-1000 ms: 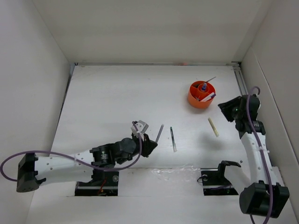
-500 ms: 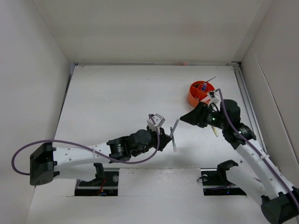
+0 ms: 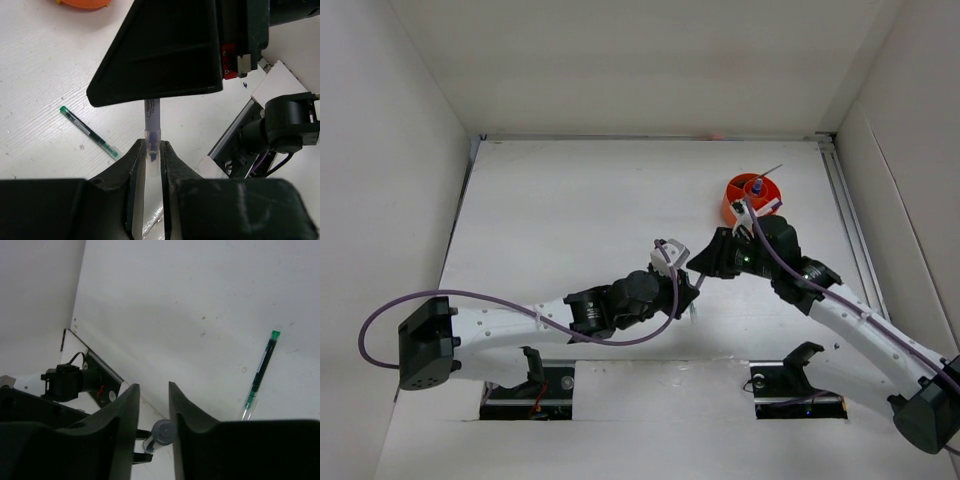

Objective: Sort the stationery into containers
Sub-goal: Pick up the pen from the center of the board, then place the pen in the storage box.

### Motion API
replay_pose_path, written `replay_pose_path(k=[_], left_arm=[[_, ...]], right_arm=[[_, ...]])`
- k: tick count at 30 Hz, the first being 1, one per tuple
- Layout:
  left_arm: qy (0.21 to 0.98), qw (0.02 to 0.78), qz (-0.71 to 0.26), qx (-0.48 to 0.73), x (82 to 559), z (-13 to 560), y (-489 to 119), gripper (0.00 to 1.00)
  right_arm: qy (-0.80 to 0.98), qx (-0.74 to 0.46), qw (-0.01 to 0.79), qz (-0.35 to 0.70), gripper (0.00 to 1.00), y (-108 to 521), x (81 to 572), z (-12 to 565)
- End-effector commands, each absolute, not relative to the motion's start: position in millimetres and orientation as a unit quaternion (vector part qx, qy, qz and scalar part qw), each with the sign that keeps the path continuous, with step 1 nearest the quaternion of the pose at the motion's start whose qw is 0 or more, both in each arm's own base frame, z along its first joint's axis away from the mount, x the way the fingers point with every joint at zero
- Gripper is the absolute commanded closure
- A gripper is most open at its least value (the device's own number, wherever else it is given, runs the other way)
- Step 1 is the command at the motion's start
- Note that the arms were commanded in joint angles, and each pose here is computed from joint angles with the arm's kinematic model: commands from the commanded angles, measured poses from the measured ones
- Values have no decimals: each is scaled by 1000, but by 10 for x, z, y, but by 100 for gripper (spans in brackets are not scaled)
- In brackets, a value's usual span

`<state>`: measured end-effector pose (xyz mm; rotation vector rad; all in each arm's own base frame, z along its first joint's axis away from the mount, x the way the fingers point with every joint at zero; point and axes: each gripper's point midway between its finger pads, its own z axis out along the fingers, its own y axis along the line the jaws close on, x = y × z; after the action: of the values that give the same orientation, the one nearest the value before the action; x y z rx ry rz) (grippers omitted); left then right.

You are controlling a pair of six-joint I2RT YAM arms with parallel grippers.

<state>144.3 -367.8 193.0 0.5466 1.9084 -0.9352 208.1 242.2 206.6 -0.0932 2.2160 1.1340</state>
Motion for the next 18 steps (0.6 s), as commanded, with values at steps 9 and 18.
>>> replay_pose_path(k=[9,18], left_arm=[[759,525,-349,164,1733,2277,-3553,33],[734,601,-304,90,1997,2505,-3114,14]], right_arm=[[808,41,459,367,99,2306,2707,2548],[796,208,541,177,100,1532,3710,2505]])
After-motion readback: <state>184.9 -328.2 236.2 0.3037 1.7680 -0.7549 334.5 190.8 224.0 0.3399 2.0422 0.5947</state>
